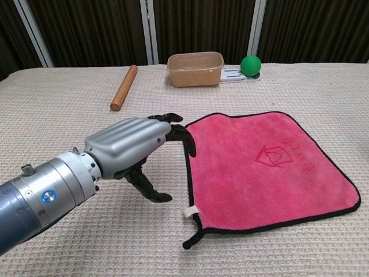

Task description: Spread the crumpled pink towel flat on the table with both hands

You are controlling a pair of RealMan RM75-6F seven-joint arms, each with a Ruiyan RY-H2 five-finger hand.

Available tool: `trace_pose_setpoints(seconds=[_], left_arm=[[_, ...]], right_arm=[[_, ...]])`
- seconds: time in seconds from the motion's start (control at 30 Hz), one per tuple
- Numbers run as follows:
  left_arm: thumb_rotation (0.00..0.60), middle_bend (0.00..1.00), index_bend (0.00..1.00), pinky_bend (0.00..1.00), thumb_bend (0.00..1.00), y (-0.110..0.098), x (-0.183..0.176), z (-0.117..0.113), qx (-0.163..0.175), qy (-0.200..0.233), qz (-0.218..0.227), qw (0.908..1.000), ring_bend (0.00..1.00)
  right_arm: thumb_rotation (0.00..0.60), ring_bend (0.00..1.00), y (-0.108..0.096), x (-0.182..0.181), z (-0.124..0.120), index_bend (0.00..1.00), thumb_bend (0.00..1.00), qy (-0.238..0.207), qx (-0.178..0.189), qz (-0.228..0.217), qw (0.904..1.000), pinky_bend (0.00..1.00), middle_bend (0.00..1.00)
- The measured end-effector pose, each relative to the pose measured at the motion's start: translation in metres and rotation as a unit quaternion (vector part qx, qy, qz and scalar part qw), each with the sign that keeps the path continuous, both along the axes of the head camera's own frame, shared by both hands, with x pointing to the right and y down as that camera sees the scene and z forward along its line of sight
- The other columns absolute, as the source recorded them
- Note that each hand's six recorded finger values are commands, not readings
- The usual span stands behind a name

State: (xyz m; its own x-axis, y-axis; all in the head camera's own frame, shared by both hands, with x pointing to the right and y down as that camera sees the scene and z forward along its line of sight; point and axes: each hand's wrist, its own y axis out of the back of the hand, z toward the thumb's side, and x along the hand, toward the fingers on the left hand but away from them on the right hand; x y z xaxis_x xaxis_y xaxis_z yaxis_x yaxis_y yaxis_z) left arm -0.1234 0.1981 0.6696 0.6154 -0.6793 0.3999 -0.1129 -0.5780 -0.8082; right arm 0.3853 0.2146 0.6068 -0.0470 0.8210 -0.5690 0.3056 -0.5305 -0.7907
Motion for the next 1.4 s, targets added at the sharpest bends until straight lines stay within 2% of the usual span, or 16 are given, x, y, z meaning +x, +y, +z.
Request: trace_pose_setpoints(seconds=[0.1,0.17,0.2,0.3,0.43,0.63,0.97,1.4], left_arm=[[0.600,0.24,0.37,0.08,0.20,-0.015,-0.006,0.007,0.014,-0.016,-0.010,0.9997,0.02],[0.600,0.24,0.36,0.08,0.30,-0.026,-0.009,0.014,0.024,-0.030,-0.013,0.9992,0.02],[0.600,0.24,0.36,0.08,0.39,-0.031,-0.009,0.017,0.027,-0.036,-0.013,0.9989,0.03],[0.600,0.25,0.36,0.10,0.57,-0.047,-0.006,0.026,0.032,-0.054,-0.009,0.9980,0.03],[0.600,0.25,0.35,0.12,0.70,-0.062,0.004,0.036,0.029,-0.067,-0.005,0.9973,0.05],[0.600,0.25,0.35,0.12,0.73,-0.071,0.019,0.048,0.028,-0.085,0.013,0.9959,0.05],[0.600,0.19,0.32,0.12,0.76,-0.070,0.026,0.068,0.030,-0.115,0.028,0.9925,0.04],[0.600,0.16,0.30,0.12,0.76,-0.073,0.030,0.074,0.024,-0.112,0.026,0.9930,0.03]], right_arm=[[0.600,0.00,0.000,0.001,0.002,0.00,0.17,0.002,-0.002,0.001,1.0000,0.00,0.00],[0.600,0.00,0.000,0.002,0.003,0.00,0.17,0.003,-0.004,0.003,1.0000,0.00,0.00],[0.600,0.00,0.000,0.002,0.004,0.00,0.17,0.003,-0.005,0.004,1.0000,0.00,0.00],[0.600,0.00,-0.001,0.004,0.007,0.00,0.17,0.005,-0.007,0.006,0.9999,0.00,0.00],[0.600,0.00,-0.003,0.004,0.008,0.00,0.17,0.005,-0.006,0.008,0.9999,0.00,0.00],[0.600,0.00,-0.004,0.005,0.009,0.00,0.17,0.001,-0.009,0.013,0.9999,0.00,0.00],[0.600,0.00,-0.004,0.006,0.010,0.00,0.17,-0.006,-0.013,0.018,0.9997,0.00,0.00],[0.600,0.00,-0.004,0.007,0.012,0.00,0.17,-0.004,-0.016,0.021,0.9996,0.00,0.00]])
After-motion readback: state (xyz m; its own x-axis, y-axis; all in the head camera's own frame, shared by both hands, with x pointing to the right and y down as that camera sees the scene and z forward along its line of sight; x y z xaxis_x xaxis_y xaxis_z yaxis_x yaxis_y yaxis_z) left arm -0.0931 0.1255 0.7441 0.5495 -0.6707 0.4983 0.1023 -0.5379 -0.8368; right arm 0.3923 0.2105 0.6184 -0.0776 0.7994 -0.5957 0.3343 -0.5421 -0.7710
